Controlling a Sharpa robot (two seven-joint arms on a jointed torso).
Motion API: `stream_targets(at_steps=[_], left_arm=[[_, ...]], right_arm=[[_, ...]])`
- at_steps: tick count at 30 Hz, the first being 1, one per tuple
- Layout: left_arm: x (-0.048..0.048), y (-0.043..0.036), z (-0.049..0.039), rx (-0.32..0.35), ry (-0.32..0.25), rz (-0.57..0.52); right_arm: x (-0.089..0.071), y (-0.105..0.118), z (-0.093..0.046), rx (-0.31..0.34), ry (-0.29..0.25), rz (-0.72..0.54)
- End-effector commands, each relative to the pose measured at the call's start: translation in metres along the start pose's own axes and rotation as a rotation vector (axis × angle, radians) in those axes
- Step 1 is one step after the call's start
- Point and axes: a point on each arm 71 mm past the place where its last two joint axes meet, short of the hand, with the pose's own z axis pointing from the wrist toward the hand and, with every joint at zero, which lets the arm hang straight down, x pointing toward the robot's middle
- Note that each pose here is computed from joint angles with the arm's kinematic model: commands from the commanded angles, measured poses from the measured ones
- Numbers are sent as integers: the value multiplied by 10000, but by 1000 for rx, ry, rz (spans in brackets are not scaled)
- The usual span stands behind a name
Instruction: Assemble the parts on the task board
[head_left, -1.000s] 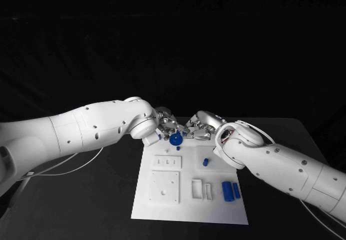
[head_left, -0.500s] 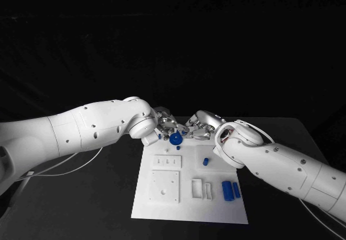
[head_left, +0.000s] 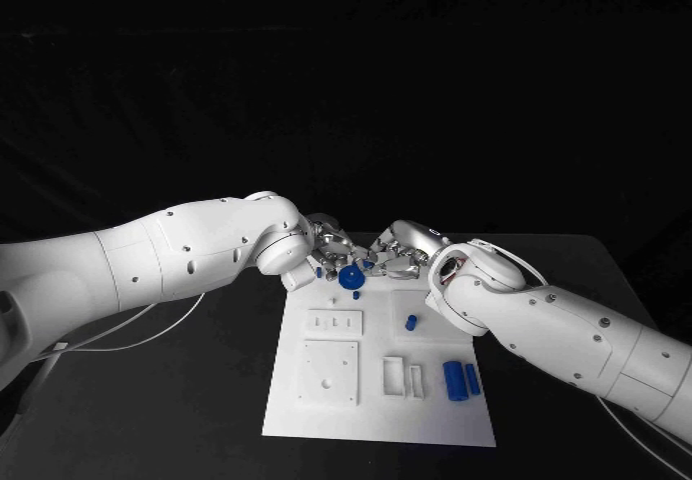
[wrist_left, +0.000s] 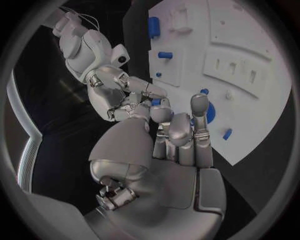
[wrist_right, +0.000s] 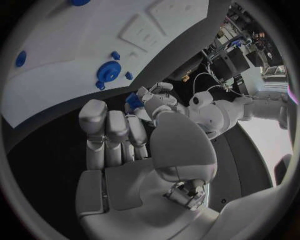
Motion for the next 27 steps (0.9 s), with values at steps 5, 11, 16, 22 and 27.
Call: stream_targets(at_steps=[5, 11, 16, 22, 27], left_arm=[[44, -69, -1, 35, 45, -12], [49, -76, 6, 37, 49, -20], [57, -79, 10, 42, 54, -33], [69, -87, 4, 56, 55, -55], [70, -84, -10, 67, 38, -69]], right_arm=[[32, 6, -6, -3, 19, -12], [33, 6, -6, -3, 21, -11], [32, -19, -3, 3, 21, -13], [16, -89, 4, 20, 4, -5], [-21, -145, -2, 21, -32, 25]])
